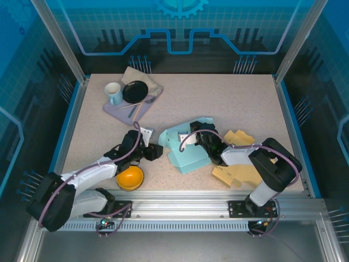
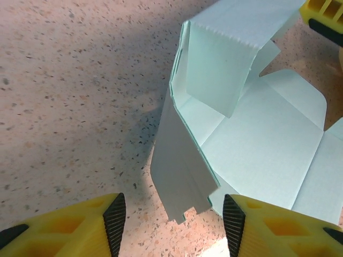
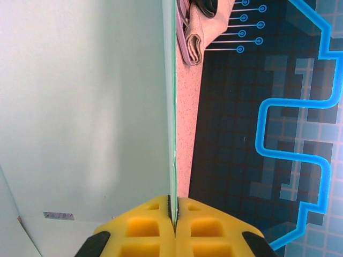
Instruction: Fold the paper box
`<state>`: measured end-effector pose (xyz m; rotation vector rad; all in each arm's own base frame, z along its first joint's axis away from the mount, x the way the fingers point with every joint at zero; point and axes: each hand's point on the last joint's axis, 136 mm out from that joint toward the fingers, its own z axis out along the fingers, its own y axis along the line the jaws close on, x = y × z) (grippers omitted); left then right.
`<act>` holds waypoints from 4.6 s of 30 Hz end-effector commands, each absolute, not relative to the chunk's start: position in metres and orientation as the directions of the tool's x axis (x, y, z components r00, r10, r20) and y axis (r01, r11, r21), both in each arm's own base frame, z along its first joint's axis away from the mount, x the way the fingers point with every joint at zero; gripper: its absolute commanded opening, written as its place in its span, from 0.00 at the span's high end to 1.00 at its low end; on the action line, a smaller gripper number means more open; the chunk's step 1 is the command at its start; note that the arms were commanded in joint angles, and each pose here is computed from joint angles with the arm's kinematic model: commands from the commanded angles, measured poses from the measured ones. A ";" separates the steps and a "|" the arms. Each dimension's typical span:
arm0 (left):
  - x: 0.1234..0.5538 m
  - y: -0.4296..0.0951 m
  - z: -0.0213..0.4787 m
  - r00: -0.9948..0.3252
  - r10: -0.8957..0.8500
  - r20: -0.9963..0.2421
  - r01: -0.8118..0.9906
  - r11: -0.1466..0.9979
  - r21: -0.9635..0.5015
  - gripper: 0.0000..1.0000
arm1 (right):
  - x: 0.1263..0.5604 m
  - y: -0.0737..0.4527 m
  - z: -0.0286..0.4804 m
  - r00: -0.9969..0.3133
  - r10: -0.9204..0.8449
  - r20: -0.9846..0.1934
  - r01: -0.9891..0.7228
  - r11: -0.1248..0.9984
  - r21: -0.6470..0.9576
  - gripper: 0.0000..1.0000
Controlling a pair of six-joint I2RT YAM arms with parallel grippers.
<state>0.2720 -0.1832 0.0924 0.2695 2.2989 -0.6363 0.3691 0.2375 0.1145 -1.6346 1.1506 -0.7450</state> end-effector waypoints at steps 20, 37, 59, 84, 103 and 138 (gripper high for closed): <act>0.284 -0.195 0.104 -0.751 -0.097 -0.653 0.294 0.836 -0.463 0.45 | 0.361 0.237 0.096 0.375 -0.925 -0.058 -0.419 -0.114 -0.901 1.00; 0.298 -0.216 0.095 -0.763 -0.063 -0.643 0.324 0.823 -0.466 0.44 | 0.361 0.237 0.096 0.377 -0.924 -0.059 -0.426 -0.117 -0.897 1.00; 0.326 -0.215 0.073 -0.769 -0.073 -0.636 0.239 0.889 -0.391 0.43 | 0.356 0.240 0.094 0.396 -0.917 -0.056 -0.424 -0.128 -0.897 1.00; 0.343 -0.230 0.069 -0.723 -0.076 -0.687 0.212 0.921 -0.325 0.42 | 0.350 0.244 0.089 0.402 -0.914 -0.054 -0.434 -0.138 -0.890 1.00; 0.366 -0.218 0.060 -0.637 0.025 -0.770 0.125 0.990 -0.071 0.43 | 0.340 0.246 0.087 0.416 -0.908 -0.041 -0.444 -0.163 -0.881 1.00; 0.348 -0.122 0.026 -0.743 -0.015 -0.669 -0.261 0.927 0.270 0.49 | 0.355 0.226 0.098 0.327 -0.943 -0.058 -0.455 -0.103 -0.885 1.00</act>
